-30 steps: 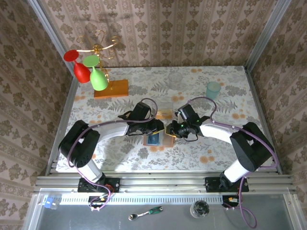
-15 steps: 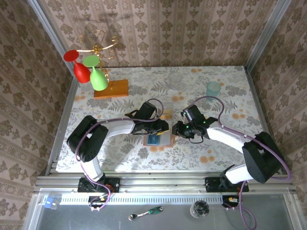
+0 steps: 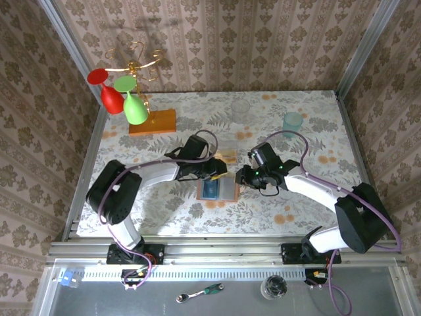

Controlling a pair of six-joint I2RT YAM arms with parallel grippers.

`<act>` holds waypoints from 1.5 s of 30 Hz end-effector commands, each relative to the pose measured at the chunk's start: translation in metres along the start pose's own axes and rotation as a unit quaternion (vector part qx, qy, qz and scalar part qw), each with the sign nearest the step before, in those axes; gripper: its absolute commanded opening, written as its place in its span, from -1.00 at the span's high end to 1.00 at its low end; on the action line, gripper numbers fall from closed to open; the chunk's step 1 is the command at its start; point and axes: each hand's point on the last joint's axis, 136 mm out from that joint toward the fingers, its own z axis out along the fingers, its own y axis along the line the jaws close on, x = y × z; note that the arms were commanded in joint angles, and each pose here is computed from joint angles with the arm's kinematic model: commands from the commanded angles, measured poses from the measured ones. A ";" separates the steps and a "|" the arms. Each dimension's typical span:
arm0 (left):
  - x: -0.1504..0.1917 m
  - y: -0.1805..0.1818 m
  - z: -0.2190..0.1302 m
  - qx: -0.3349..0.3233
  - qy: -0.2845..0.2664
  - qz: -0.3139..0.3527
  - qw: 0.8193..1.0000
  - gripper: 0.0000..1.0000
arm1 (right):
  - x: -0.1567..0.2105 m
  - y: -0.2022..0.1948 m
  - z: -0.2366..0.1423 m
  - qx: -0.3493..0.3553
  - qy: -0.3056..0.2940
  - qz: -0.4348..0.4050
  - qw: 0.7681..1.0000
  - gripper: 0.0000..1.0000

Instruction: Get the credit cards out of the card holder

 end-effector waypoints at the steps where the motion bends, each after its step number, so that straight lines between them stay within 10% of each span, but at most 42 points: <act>1: -0.005 0.011 -0.026 -0.011 -0.020 0.009 1.000 0.26 | -0.006 0.016 0.004 -0.009 0.002 -0.006 1.000 0.45; 12: 0.006 0.077 -0.052 -0.034 -0.038 -0.046 0.998 0.26 | -0.005 0.045 0.033 -0.022 0.032 -0.022 0.999 0.45; 45: 0.030 0.079 -0.031 -0.034 -0.018 -0.060 0.997 0.35 | 0.010 0.045 0.067 -0.040 0.080 -0.008 0.996 0.44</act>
